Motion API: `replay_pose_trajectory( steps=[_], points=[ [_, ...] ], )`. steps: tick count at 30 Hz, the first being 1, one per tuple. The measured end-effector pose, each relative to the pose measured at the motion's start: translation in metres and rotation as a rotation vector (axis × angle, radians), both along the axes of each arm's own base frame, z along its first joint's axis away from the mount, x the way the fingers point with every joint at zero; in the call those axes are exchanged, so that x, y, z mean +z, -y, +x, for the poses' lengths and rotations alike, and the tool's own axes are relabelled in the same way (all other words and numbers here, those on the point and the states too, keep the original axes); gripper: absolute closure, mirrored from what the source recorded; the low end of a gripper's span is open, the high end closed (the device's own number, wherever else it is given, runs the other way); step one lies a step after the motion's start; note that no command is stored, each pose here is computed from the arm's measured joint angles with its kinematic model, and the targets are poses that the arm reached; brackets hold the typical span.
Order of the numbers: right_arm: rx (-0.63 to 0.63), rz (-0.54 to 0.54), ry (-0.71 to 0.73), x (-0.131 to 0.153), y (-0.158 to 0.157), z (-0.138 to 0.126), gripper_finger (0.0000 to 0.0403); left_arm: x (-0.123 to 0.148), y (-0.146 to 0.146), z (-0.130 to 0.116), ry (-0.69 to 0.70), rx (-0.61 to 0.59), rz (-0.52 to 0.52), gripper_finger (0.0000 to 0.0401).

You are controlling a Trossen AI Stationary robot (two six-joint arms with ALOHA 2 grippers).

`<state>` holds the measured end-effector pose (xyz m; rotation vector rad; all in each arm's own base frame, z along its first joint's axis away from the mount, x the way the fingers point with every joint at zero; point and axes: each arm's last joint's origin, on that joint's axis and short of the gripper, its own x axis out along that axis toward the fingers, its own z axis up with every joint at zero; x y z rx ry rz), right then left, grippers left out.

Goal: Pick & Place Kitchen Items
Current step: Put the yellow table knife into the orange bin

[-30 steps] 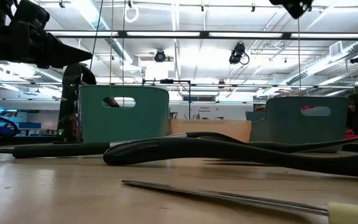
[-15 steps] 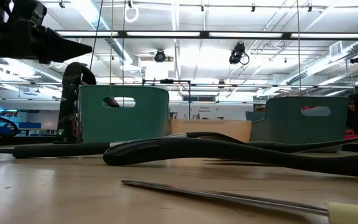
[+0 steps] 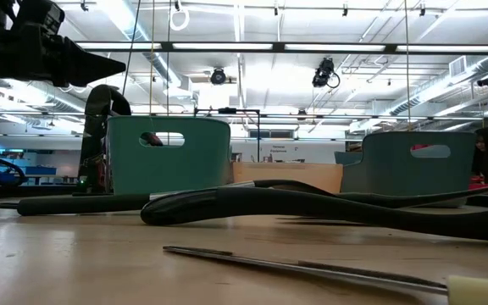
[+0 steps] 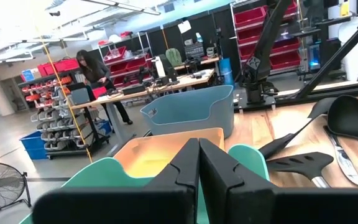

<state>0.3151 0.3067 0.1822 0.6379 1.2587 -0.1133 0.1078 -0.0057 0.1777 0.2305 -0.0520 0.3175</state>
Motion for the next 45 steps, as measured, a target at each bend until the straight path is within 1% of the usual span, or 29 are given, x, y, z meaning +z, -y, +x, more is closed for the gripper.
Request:
replay_pose_trajectory(
  steps=[2,5,11,16,20,28,31,34,39,45],
  points=[
    [-0.018,0.001,-0.044,-0.010,-0.002,0.000,0.0247,0.000,0.000,0.000,0.000,0.000,0.000,0.0386],
    [-0.031,-0.028,-0.080,-0.023,-0.002,0.000,0.0247,0.000,0.000,0.000,0.000,-0.001,-0.005,0.0391],
    [-0.077,-0.045,-0.088,-0.029,-0.001,0.000,0.0247,0.000,0.000,0.000,0.006,-0.003,-0.022,0.0394],
    [-0.070,-0.054,-0.086,-0.030,-0.003,-0.002,0.0247,0.000,0.000,0.000,0.005,-0.003,-0.021,0.0383],
    [-0.075,-0.077,-0.112,-0.038,-0.001,-0.009,0.0247,-0.001,0.000,0.000,0.001,-0.003,-0.020,0.0380],
    [-0.070,-0.067,-0.110,-0.051,0.001,-0.017,0.0247,-0.003,0.000,0.000,-0.023,-0.003,-0.016,0.0388],
    [-0.053,-0.083,-0.090,-0.053,0.000,-0.018,0.0249,-0.003,0.000,0.000,-0.023,-0.002,-0.016,0.0390],
    [-0.042,-0.111,-0.072,-0.057,0.001,-0.020,0.0264,-0.003,0.000,0.000,-0.023,-0.003,-0.016,0.0389],
    [-0.038,-0.097,-0.051,-0.067,0.004,-0.022,0.0318,-0.003,0.000,0.000,-0.024,-0.002,-0.016,0.0386],
    [-0.040,-0.108,-0.031,-0.071,0.005,-0.024,0.0319,-0.003,0.000,0.000,-0.023,-0.002,-0.015,0.0389]
  ],
)
